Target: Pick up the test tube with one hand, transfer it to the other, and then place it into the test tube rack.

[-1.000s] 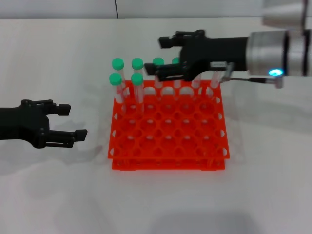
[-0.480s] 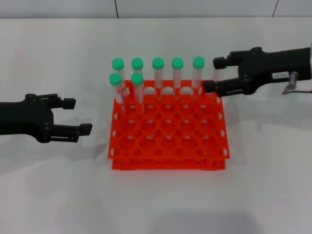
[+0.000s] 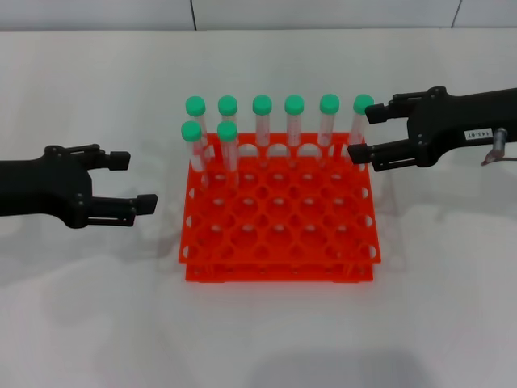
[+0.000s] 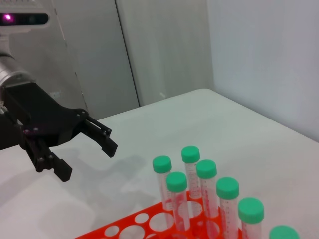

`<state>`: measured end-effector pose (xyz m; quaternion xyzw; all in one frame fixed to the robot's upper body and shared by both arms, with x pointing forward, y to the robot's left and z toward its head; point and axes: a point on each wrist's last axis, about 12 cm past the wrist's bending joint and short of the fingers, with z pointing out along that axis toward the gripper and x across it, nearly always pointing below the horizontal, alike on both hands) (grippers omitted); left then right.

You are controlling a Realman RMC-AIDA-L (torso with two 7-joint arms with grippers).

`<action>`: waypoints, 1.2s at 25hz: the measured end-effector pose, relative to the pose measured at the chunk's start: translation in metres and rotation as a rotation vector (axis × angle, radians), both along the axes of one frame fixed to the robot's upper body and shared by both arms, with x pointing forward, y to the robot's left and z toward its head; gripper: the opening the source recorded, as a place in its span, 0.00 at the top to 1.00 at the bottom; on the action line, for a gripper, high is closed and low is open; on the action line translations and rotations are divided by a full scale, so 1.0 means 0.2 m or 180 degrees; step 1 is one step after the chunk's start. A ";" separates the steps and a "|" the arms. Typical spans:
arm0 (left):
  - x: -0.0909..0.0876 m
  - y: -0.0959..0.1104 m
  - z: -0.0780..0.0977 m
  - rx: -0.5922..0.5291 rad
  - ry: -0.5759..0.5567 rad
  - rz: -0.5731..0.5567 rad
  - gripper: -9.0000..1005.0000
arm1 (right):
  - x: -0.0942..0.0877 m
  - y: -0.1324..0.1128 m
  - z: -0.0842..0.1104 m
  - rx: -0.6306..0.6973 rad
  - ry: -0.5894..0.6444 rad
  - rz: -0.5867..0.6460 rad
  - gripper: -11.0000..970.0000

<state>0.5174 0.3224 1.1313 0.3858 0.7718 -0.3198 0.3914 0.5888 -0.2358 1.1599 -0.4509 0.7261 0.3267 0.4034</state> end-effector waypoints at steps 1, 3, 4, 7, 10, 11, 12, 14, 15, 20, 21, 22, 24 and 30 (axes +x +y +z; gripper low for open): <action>0.00 0.00 0.00 -0.0003 -0.0004 -0.0002 0.11 | 0.00 0.00 0.00 -0.0003 -0.0005 0.0004 0.20; 0.00 0.00 0.00 -0.0006 -0.0007 -0.0002 0.11 | 0.00 0.01 0.00 -0.0006 -0.0015 0.0009 0.20; 0.00 0.00 0.00 -0.0006 -0.0008 -0.0002 0.11 | 0.00 0.01 0.00 -0.0007 -0.0021 0.0011 0.20; 0.00 0.00 0.00 -0.0006 -0.0009 -0.0002 0.11 | 0.00 0.01 0.00 -0.0015 -0.0028 0.0019 0.20; 0.00 0.00 0.00 -0.0007 -0.0010 0.0001 0.11 | 0.00 0.01 -0.01 -0.0050 -0.0023 0.0028 0.20; 0.00 0.00 0.00 -0.0007 -0.0009 0.0002 0.11 | 0.00 0.01 -0.01 -0.0067 -0.0017 0.0036 0.20; 0.00 0.00 0.00 -0.0006 -0.0009 0.0001 0.11 | -0.01 0.01 -0.02 -0.0082 -0.0012 0.0043 0.20; 0.00 0.00 0.00 -0.0006 -0.0008 -0.0001 0.11 | -0.01 0.01 -0.02 -0.0101 -0.0009 0.0051 0.20; 0.00 0.00 0.00 -0.0007 -0.0008 -0.0001 0.11 | -0.01 0.01 -0.02 -0.0104 -0.0009 0.0055 0.20; 0.00 0.00 0.00 -0.0013 -0.0007 -0.0003 0.11 | -0.01 0.01 -0.02 -0.0110 -0.0005 0.0063 0.20; 0.00 -0.01 0.00 -0.0014 -0.0006 -0.0003 0.11 | -0.01 0.01 -0.02 -0.0112 -0.0005 0.0062 0.20; 0.00 -0.01 0.00 -0.0015 -0.0006 -0.0003 0.11 | -0.01 0.01 -0.02 -0.0114 -0.0004 0.0062 0.20; 0.00 -0.01 0.00 -0.0016 -0.0006 -0.0003 0.11 | -0.01 0.00 -0.03 -0.0136 0.0000 0.0063 0.20; 0.00 -0.01 0.00 -0.0021 -0.0005 -0.0008 0.11 | -0.01 0.01 -0.03 -0.0154 0.0007 0.0071 0.20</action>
